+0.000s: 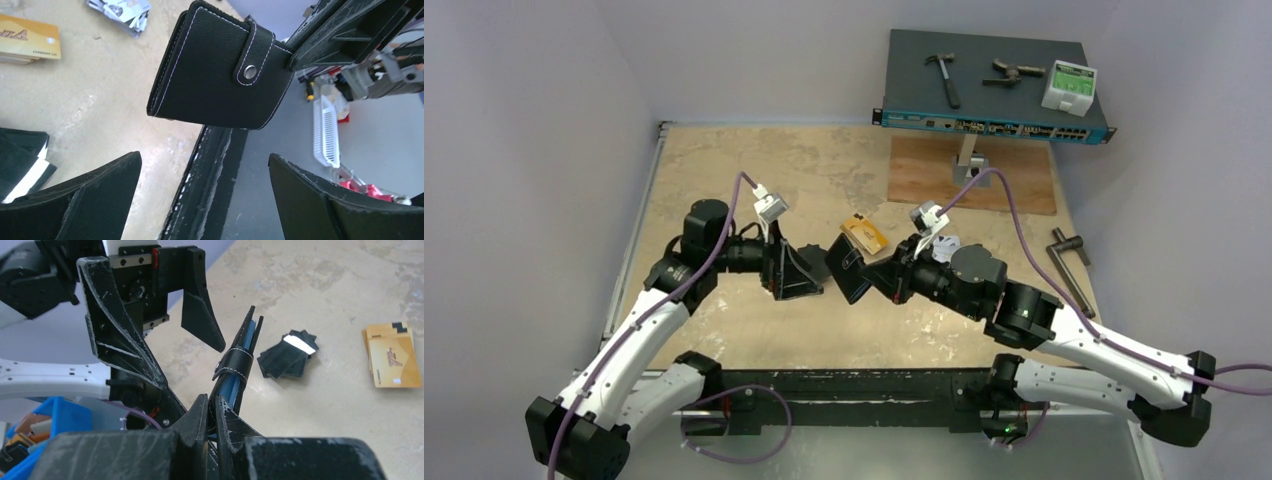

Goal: Put the credit cards into the card holder
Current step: Pick up the card holder from the center of the board, then open the card holder at the center of the board.

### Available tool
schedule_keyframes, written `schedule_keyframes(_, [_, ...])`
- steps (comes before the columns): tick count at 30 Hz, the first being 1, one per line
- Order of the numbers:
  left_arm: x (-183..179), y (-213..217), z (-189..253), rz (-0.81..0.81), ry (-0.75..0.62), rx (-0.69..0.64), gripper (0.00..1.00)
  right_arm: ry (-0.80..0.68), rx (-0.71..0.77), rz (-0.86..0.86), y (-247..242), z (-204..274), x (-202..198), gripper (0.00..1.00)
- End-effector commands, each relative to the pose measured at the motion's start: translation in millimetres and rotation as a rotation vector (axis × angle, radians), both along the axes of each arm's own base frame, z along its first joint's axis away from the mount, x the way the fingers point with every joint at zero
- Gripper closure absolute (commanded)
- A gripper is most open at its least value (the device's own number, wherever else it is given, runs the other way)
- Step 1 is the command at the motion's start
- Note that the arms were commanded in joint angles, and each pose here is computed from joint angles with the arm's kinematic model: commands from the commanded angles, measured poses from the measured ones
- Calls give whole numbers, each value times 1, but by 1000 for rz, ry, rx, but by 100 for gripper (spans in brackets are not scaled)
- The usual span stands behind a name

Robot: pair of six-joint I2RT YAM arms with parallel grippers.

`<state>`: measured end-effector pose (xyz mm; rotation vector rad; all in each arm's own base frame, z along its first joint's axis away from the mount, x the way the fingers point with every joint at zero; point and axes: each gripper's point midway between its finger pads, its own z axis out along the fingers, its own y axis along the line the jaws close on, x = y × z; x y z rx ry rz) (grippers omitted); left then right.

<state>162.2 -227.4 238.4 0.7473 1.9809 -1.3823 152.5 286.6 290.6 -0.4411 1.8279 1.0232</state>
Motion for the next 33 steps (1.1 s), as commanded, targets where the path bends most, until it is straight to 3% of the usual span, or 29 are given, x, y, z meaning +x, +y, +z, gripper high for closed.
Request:
schedule_keyframes(1, [-2, -8, 47, 43, 34, -139, 0, -82, 110, 30, 1, 58, -4, 100])
schedule_keyframes(7, [5, -6, 74, 142, 79, -197, 0, -134, 202, 12, 8, 91, 3, 100])
schedule_keyframes(16, [7, -2, 119, 207, 18, -276, 0, -163, 352, 24, 31, 125, 10, 100])
schedule_keyframes(24, [6, 3, 110, 235, 40, -274, 0, -192, 461, 26, 31, 159, 9, 100])
schedule_keyframes(30, [10, 8, 125, 266, 33, -310, 1, -174, 475, 55, 39, 155, 7, 100])
schedule_keyframes(33, [11, 7, 144, 261, 19, -345, 6, -152, 489, 71, 47, 146, 7, 100])
